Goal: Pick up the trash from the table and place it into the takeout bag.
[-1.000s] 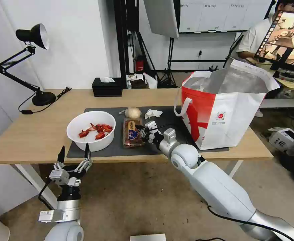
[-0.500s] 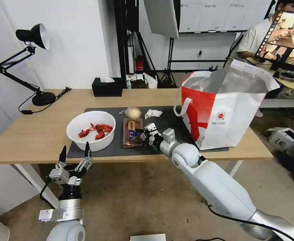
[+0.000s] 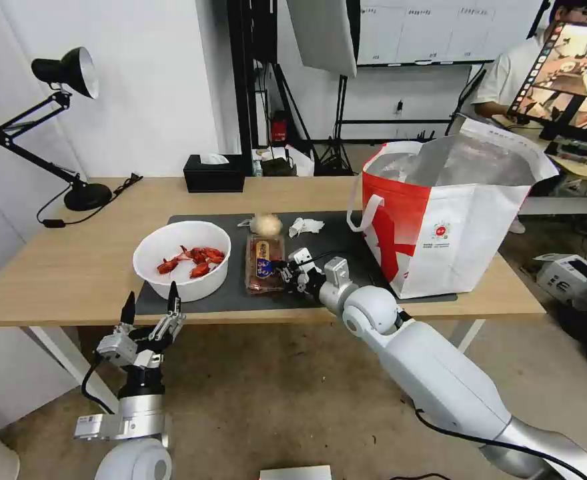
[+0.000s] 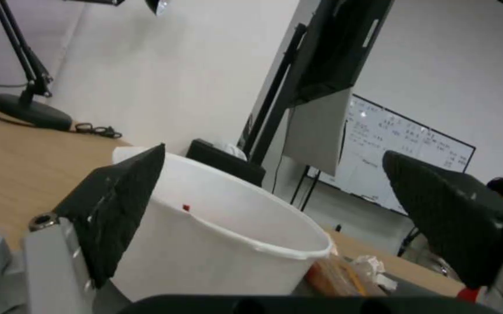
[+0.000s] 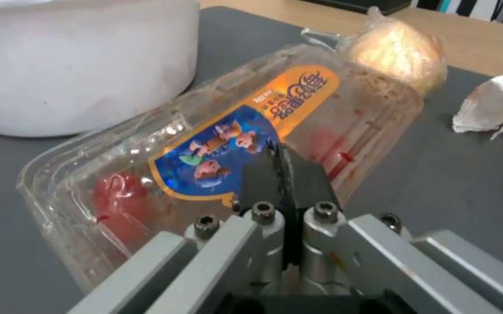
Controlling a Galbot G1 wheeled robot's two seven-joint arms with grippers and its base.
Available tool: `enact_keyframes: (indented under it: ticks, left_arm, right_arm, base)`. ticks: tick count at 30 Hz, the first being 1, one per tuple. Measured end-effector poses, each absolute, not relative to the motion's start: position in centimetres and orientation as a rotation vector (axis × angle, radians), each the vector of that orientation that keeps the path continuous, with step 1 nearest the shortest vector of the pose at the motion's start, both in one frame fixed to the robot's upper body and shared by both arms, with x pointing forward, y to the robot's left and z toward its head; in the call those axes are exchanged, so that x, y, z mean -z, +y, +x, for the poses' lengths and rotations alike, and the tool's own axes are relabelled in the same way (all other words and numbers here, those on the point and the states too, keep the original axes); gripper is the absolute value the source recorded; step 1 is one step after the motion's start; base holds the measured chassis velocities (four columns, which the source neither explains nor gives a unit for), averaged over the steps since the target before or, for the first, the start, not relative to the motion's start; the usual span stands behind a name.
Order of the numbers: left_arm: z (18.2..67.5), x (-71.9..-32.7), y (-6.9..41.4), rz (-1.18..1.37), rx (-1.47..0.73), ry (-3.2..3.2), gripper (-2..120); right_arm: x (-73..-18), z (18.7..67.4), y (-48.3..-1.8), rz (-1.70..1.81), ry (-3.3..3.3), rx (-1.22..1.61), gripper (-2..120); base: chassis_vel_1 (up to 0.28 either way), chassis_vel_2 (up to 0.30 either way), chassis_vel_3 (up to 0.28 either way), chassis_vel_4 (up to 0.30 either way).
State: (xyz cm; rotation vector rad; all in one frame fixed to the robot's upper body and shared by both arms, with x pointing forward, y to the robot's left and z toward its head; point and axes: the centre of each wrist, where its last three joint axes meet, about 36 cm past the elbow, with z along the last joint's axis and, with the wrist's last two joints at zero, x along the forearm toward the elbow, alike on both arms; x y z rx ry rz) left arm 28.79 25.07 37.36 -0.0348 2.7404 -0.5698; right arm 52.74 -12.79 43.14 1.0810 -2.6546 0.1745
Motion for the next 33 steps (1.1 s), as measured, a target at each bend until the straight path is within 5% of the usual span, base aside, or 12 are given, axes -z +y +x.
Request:
enact_keyframes:
  ticks: [13,19,33]
  left_arm:
    - [28.1,-41.7,23.6,-0.032,0.963,2.774,100]
    - [27.4,-46.4,22.3,-0.020,1.384,2.789,100]
    - [27.6,-47.9,21.5,-0.051,1.615,2.880,100]
  right_arm:
    - [-43.5,52.8,-12.9,1.090,-2.626,-0.188,0]
    - [-43.7,53.0,-13.1,1.086,-2.630,-0.192,0]
    - [-43.7,53.0,-13.1,1.085,-2.629,-0.193,0]
  base:
    - [0.000,0.000,0.000,0.000]
    - [0.000,0.000,0.000,0.000]
    - [0.000,0.000,0.000,0.000]
